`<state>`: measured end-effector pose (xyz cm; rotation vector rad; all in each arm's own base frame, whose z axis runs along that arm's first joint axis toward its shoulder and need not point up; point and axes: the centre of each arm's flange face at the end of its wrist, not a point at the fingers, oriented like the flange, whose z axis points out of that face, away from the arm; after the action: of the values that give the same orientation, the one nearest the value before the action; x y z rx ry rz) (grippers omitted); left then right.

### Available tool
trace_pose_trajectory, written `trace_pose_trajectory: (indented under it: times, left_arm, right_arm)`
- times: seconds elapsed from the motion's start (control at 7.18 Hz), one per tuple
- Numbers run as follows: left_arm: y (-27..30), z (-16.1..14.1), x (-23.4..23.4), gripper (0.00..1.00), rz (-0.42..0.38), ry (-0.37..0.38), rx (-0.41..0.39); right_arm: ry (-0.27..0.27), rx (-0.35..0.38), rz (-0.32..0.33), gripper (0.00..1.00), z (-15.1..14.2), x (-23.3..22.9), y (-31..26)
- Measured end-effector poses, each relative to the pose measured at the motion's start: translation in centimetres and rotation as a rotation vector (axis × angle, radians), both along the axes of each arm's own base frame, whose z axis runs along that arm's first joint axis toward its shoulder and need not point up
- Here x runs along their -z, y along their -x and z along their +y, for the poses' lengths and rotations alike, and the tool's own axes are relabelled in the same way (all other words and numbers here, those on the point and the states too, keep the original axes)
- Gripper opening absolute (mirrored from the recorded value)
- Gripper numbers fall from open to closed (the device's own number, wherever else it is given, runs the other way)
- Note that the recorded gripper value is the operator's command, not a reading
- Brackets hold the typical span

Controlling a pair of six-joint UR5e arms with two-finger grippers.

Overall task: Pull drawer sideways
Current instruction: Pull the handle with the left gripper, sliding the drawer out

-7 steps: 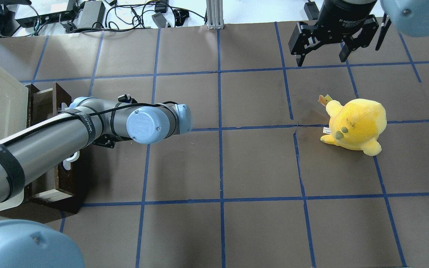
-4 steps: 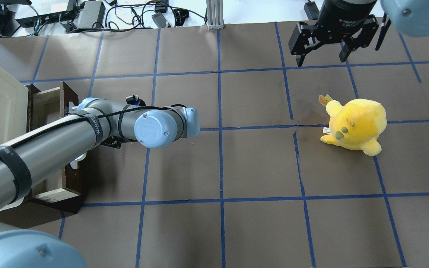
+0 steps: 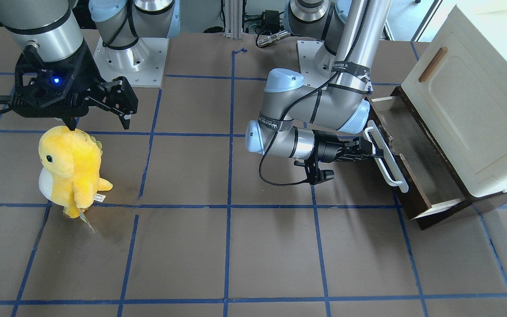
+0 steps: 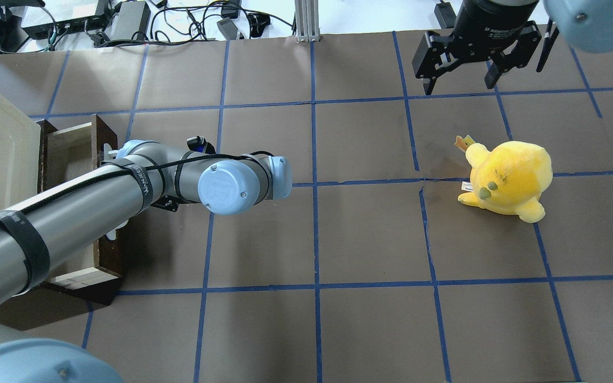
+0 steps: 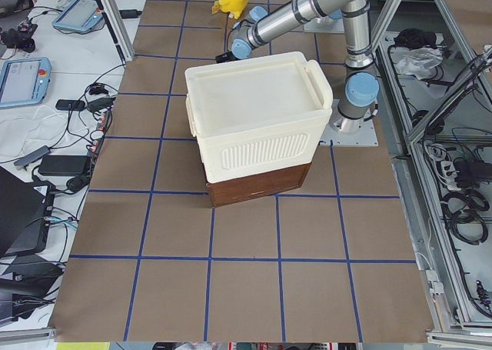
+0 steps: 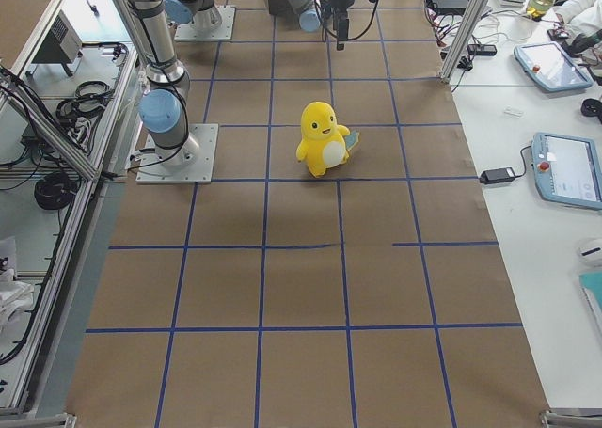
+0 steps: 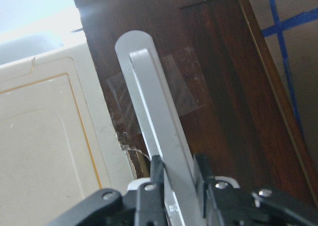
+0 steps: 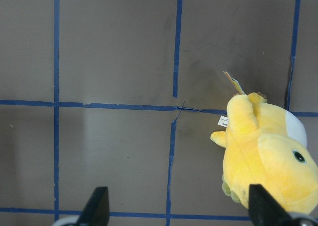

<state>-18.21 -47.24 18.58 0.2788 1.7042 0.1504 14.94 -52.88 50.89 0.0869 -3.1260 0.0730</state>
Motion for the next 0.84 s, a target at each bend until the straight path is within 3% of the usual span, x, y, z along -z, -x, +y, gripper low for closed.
trace_pose_trajectory:
  times: [0.14, 0.28, 0.7, 0.84]
  left_arm:
    - [0.1, -0.1, -0.1, 0.43, 0.001, 0.003, 0.001]
    - [0.1, -0.2, -0.2, 0.99, 0.002, 0.006, 0.001]
    - [0.4, -0.6, -1.1, 1.0, 0.025, 0.029, -0.02]
    - [0.9, -1.0, -2.2, 1.0, 0.067, 0.044, -0.061]
  right_arm:
    - [0.0, 0.0, 0.0, 1.0, 0.0, 0.0, 0.0]
    - [0.0, 0.0, 0.0, 1.0, 0.0, 0.0, 0.0]
    - [0.0, 0.001, 0.0, 1.0, 0.0, 0.0, 0.0]
    - [0.0, 0.001, 0.0, 1.0, 0.0, 0.0, 0.0]
